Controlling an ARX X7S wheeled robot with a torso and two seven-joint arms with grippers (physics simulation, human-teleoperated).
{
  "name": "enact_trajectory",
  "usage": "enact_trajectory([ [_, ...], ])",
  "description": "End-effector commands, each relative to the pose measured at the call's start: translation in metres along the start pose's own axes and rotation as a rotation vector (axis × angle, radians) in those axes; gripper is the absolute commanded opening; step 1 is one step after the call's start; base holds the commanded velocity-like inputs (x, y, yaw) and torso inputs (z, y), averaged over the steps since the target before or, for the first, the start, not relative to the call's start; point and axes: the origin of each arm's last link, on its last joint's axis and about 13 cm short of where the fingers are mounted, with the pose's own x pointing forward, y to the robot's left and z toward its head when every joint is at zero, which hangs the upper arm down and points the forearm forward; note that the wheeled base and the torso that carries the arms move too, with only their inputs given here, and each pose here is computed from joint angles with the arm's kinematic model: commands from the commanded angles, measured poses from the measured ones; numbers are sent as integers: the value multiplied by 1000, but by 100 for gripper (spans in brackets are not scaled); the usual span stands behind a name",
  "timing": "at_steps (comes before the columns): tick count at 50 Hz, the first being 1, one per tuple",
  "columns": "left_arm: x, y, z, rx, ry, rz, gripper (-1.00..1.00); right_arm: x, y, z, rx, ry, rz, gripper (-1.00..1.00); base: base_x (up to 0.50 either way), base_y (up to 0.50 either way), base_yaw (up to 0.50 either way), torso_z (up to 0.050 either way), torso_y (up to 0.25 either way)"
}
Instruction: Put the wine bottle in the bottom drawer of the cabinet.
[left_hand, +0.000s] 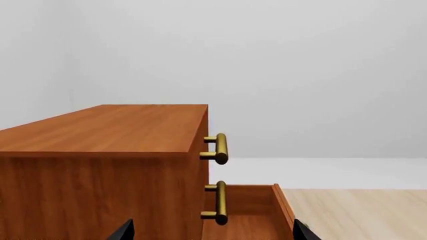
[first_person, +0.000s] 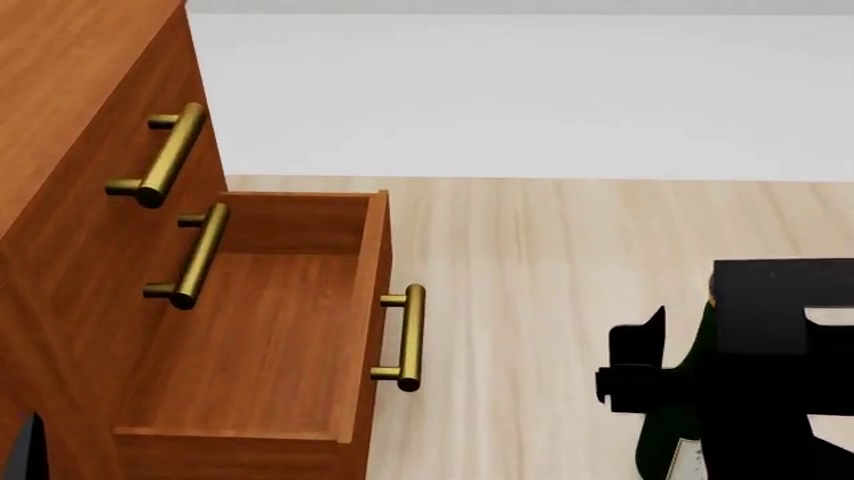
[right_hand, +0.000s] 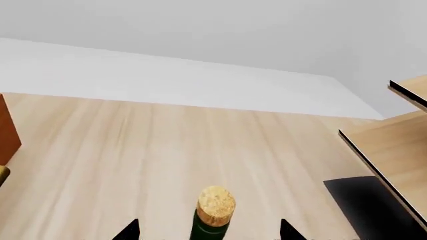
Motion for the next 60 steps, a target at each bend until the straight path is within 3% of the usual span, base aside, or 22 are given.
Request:
enact_trajectory([
  [1,1,1,1,-1,-2,2,100,11,0,-3,6,24,-4,100,0,0,0,0,0],
  [39,1,0,-4,-1,7,-2,100,36,7,-16,43,74,7,100,0,0,0,0,0],
  [40,1,0,-4,-1,9,-1,100,35,7,-16,45,73,13,-100,0,0,0,0,0],
  [60,1,-1,-6,-3,1,3,100,21,1,10,48,-4,17,-100,0,0,0,0,0],
])
